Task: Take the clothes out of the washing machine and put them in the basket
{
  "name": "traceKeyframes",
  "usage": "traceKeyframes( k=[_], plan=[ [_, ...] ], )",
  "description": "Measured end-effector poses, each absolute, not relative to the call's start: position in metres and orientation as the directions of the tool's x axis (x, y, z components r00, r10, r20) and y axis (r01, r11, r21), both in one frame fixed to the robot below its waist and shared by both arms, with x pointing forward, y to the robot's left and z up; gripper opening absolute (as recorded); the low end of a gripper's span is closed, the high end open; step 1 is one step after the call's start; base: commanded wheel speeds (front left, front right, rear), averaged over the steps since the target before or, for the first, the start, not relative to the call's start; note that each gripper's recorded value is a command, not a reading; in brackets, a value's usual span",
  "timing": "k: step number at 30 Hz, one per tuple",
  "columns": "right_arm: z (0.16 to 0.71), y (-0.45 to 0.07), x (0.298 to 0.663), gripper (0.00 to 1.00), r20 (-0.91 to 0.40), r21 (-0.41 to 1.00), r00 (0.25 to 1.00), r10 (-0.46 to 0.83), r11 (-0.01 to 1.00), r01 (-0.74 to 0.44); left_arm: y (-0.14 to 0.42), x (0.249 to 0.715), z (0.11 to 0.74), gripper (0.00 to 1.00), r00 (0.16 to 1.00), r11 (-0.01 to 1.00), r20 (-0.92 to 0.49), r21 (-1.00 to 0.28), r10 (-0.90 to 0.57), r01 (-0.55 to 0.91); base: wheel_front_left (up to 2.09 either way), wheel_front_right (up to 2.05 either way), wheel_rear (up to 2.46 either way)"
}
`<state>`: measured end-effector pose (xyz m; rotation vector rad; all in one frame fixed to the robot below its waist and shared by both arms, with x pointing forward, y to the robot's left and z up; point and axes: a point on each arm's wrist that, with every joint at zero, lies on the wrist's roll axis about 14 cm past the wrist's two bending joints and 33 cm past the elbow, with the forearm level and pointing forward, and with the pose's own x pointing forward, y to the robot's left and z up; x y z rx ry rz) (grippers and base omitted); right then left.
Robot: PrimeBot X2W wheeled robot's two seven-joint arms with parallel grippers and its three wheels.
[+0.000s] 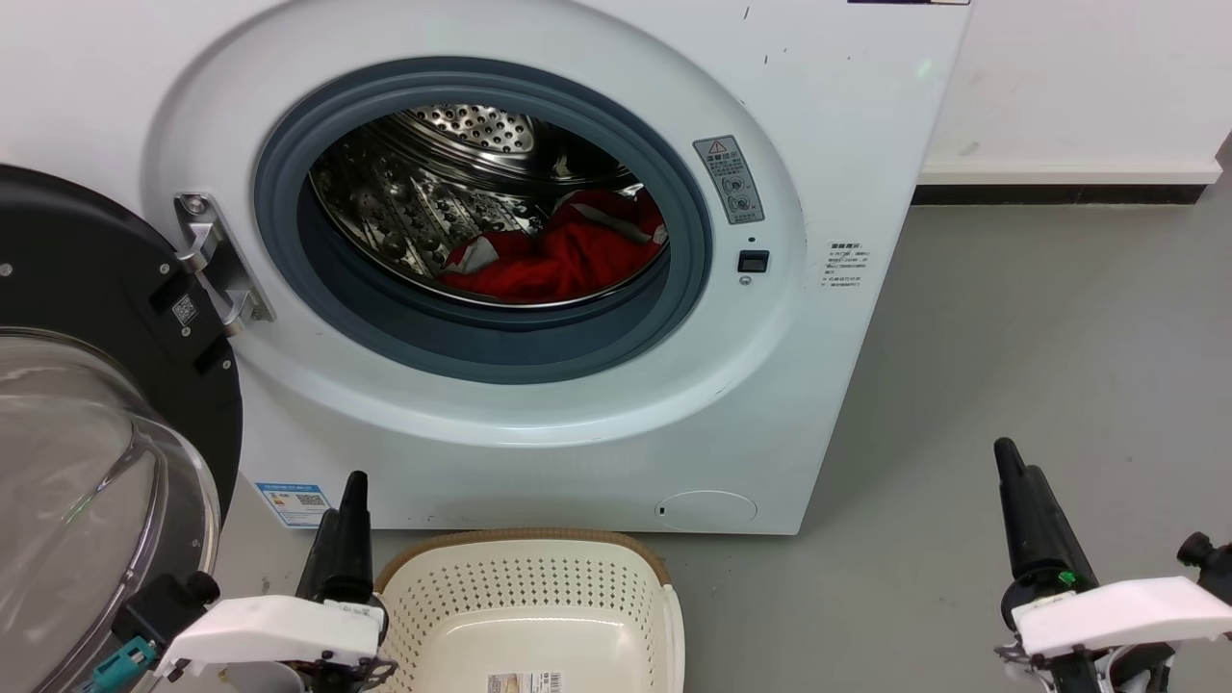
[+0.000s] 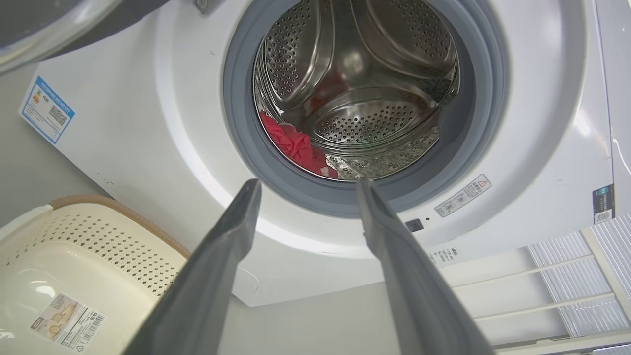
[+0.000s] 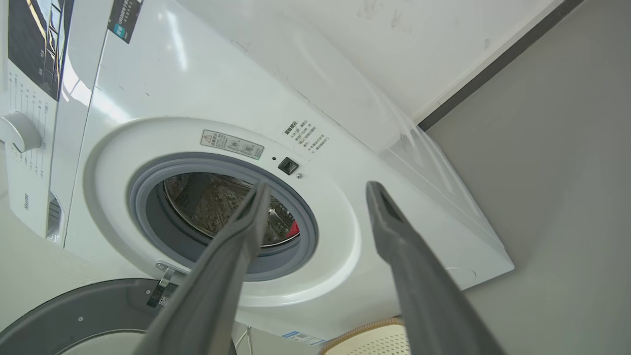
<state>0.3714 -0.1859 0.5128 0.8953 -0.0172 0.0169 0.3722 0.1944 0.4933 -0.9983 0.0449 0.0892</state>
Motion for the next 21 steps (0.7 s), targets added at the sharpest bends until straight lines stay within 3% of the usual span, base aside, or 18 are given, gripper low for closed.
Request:
traceKeyframes(
  k=[21],
  plan=[
    [0.528,-0.176,0.364,1.00,0.089,0.545,0.995,0.037,0.835,-0.080,0.192,0.366,0.504,1.00,0.997,0.764,-0.024,-0.641,0.076,-0.074,0.00,0.00,0.00]
  ],
)
